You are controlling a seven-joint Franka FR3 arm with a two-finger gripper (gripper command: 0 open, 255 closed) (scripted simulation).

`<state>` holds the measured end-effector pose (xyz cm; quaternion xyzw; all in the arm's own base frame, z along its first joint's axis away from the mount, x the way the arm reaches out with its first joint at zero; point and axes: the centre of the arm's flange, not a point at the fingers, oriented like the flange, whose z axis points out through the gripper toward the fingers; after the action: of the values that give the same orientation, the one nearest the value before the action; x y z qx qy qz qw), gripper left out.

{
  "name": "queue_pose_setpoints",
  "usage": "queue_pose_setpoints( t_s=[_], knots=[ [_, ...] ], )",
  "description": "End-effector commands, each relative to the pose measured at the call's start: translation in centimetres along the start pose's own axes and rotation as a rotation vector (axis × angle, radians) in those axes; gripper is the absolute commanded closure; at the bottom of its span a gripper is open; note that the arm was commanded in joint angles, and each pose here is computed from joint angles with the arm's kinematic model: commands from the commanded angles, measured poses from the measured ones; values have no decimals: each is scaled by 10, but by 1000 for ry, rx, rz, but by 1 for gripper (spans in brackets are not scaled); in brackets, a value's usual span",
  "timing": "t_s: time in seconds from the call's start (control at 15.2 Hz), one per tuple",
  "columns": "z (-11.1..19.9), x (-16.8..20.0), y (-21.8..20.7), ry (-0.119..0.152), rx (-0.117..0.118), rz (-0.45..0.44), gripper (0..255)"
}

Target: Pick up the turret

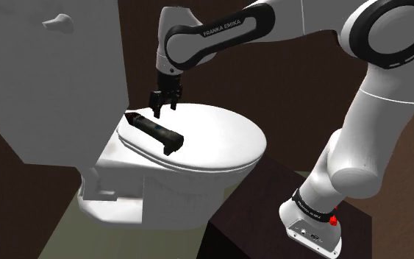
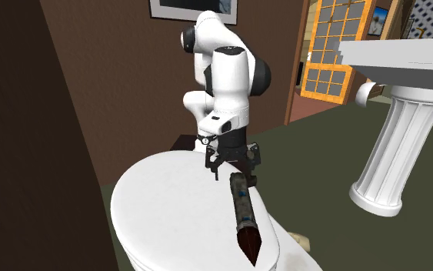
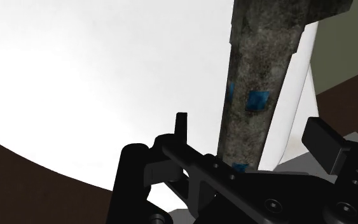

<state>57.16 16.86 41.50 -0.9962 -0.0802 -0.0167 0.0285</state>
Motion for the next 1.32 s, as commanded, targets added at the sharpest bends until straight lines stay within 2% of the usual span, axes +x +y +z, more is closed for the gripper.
queue_pose_setpoints(
  t_s=[0.0,0.2,0.66,0.86,0.92,1.25],
  knots=[
    [15,21,-9,-1,3,0,0],
    [34,52,-24,-1,6,-2,0],
    [71,50,-22,-1,6,-2,0],
    [74,50,-22,-1,6,-2,0],
    [74,50,-22,-1,6,-2,255],
    [74,50,-22,-1,6,-2,255]
  ],
)
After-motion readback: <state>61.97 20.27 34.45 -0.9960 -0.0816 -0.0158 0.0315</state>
